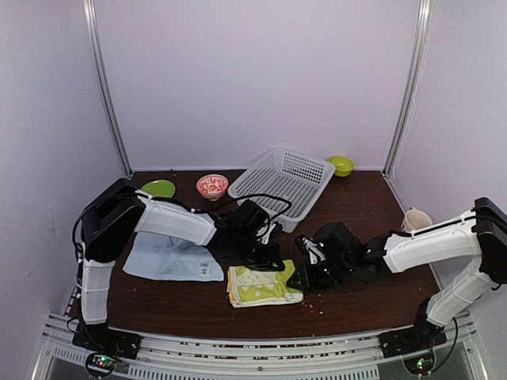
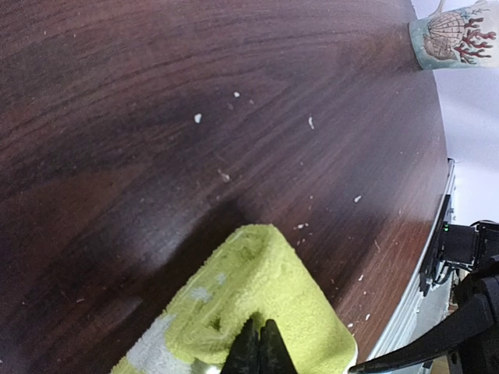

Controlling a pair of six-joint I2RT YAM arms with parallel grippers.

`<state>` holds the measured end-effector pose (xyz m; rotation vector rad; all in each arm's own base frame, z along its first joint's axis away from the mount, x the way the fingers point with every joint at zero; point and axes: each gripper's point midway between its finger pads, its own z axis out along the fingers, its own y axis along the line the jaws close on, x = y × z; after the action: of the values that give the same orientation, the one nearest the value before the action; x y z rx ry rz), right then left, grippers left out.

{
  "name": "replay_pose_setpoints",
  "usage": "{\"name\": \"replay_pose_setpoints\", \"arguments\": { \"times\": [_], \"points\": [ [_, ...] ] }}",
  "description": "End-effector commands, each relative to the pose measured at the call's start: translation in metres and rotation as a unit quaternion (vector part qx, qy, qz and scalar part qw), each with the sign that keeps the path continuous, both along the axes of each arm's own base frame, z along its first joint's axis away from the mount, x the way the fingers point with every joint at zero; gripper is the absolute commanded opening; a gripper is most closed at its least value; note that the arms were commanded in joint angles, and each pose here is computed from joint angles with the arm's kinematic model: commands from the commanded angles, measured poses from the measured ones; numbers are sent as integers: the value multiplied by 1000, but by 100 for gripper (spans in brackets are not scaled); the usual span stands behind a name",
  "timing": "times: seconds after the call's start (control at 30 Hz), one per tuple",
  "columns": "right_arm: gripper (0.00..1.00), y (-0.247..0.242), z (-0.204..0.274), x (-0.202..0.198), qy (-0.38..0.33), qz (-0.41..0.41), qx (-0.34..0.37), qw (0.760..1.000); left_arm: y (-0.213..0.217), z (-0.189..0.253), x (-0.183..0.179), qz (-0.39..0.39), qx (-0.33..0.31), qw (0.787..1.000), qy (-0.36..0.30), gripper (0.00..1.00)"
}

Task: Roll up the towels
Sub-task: Roll the towel at the center of the board.

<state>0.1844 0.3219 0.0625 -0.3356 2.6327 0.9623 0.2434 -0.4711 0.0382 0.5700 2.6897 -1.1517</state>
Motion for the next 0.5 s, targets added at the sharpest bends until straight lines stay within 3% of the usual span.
{"name": "replay_pose_setpoints", "arguments": {
  "times": [0.0,0.2,0.47],
  "points": [
    [15,2,-20,-15,12,28,-38,999,1,-15,1,2,0,1000,11,0],
    [20,8,-40,-28,44,44,-60,996,7,-23,1,5,9,1000,14,0],
    [50,-25,5,7,-25,-50,-34,998,12,-28,-1,2,15,1000,13,0]
  ]
}}
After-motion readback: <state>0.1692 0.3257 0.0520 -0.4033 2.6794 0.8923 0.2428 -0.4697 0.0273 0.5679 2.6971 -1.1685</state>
